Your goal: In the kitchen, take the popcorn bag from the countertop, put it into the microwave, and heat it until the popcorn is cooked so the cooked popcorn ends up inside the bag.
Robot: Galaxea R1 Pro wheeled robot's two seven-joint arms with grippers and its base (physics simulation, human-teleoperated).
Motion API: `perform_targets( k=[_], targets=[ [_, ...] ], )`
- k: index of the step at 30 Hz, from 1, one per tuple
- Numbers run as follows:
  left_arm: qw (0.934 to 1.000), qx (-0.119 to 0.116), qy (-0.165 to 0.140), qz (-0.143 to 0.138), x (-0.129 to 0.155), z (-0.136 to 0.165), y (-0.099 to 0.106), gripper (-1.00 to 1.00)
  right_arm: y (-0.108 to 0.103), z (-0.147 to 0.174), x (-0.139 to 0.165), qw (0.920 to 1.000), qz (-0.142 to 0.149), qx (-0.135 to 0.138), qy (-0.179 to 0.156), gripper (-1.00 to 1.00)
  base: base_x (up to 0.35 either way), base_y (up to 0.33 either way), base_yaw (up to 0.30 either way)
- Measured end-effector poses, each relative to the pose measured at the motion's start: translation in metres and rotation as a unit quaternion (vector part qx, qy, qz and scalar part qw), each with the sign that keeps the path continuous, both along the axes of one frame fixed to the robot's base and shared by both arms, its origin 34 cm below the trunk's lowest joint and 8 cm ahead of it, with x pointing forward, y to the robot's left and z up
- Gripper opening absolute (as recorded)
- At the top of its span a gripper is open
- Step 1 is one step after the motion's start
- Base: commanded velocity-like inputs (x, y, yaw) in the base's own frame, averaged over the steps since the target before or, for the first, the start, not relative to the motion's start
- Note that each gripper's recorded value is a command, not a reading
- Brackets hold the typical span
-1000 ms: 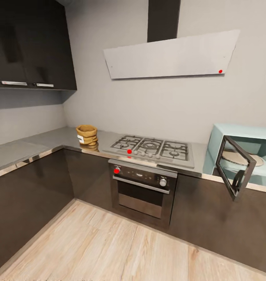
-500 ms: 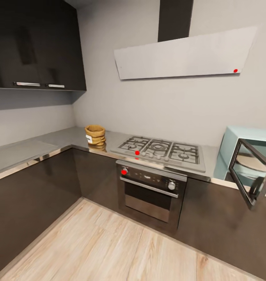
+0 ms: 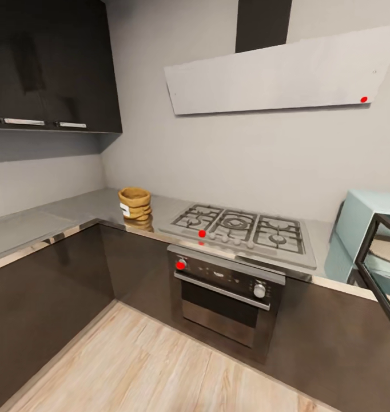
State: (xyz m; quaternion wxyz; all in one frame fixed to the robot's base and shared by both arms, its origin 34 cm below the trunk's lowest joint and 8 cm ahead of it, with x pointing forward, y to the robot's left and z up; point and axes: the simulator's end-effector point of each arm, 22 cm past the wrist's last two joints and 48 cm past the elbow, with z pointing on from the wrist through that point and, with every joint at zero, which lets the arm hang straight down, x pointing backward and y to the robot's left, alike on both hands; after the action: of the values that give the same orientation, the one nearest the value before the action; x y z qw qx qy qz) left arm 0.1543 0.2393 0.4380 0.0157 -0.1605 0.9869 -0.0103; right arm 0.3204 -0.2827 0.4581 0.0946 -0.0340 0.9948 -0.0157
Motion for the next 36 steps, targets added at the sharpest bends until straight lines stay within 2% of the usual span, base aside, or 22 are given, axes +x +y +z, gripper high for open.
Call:
perform_targets(
  k=[13, 17, 36],
  targets=[
    [1.0000, -0.003, -0.001, -0.001, 0.000, 0.000, -0.001, 1.00, -0.003, 0.000, 0.000, 1.0000, 0.001, -0.001, 0.000, 1.00, 0.321, 0.044, 0.000],
    [1.0000, -0.003, -0.001, -0.001, 0.000, 0.000, -0.001, 1.00, 0.008, -0.001, -0.002, 1.0000, 0.003, 0.006, 0.004, 1.00, 0.292, 0.125, 0.031],
    [1.0000, -0.003, 0.000, 0.000, 0.000, 0.000, -0.002, 1.00, 0.008, -0.001, -0.002, 1.0000, 0.002, 0.005, 0.005, 1.00, 0.018, 0.007, 0.246]
  ],
)
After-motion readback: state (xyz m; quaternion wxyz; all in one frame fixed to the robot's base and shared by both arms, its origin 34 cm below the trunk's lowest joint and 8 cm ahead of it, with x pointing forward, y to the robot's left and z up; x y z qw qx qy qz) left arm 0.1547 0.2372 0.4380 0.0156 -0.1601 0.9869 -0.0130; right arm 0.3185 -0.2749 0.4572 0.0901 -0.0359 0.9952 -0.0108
